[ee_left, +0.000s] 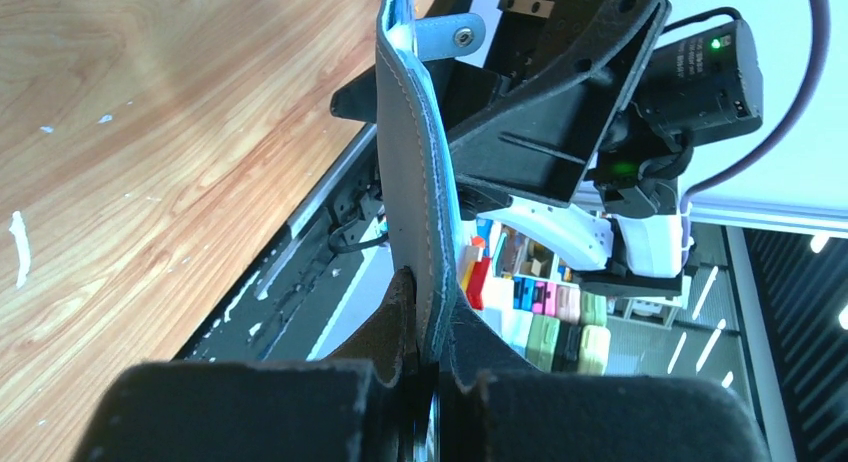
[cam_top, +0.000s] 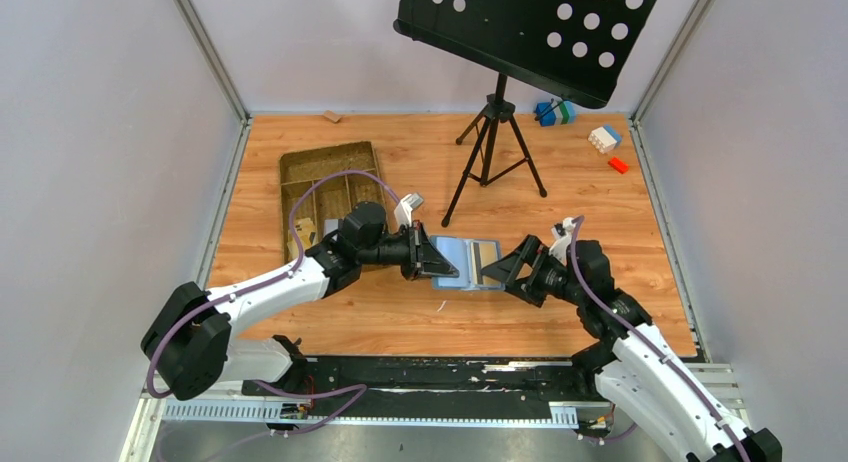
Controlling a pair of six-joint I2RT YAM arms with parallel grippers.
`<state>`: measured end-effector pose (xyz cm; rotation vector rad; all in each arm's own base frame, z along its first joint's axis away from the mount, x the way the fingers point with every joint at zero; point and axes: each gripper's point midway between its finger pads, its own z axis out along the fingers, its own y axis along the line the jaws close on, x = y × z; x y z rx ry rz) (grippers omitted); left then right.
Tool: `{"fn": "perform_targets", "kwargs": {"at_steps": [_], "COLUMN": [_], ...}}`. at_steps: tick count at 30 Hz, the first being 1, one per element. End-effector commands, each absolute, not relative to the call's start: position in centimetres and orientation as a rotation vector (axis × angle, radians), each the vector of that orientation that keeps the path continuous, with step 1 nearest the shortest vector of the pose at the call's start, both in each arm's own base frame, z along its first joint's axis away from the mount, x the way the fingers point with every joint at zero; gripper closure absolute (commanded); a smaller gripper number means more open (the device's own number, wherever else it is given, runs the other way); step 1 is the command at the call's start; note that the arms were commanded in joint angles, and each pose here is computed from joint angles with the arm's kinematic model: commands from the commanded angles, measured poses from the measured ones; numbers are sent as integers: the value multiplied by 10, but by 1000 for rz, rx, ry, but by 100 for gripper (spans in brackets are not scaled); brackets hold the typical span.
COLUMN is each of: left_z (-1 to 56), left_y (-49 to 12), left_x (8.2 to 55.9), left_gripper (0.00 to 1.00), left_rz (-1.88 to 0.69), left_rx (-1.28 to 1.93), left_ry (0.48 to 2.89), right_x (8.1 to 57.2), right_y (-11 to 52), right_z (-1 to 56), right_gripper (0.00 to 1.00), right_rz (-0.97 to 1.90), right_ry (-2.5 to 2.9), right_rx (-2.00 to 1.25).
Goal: Take the credit cards out of the card holder
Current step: Remove the credit card from the card holder.
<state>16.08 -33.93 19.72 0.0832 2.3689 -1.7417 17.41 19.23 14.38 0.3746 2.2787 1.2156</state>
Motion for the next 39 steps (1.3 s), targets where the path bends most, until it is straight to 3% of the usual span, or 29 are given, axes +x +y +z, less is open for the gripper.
{"fn": "perform_targets", "kwargs": {"at_steps": [1, 10, 19, 24, 31, 34, 36, 39], "left_z": [230, 228, 227, 216, 181, 173, 159, 172], "left_y": [-343, -334, -331, -329, -304, -285, -248, -233], "left_x": [158, 152, 152, 157, 159, 166, 177, 185], "left_gripper": [100, 100, 100, 98, 81, 58, 50, 48], "left_rz": [-1860, -1824, -1802, -1736, -1449, -1237, -901, -772], "left_rx": [150, 151, 133, 111, 91, 65, -13, 5], "left_ry": [2239, 2245, 2240, 2285, 2422, 2482, 2568, 2546], "right_x": [185, 190, 187, 184, 183, 183, 185, 186], "right_y": [204, 209, 211, 211, 209, 210, 208, 202], "right_z": [187, 221, 219, 218, 205, 202, 199, 188], "right_gripper": [8, 36, 72, 100, 100, 100, 100, 100], "right_rz": [1365, 1568, 1553, 1529, 1476, 1449, 1393, 1285], "right_ry": [2140, 1960, 2012, 2038, 2092, 2123, 2158, 2245], "right_rx": [355, 394, 347, 316, 297, 274, 242, 211]}}
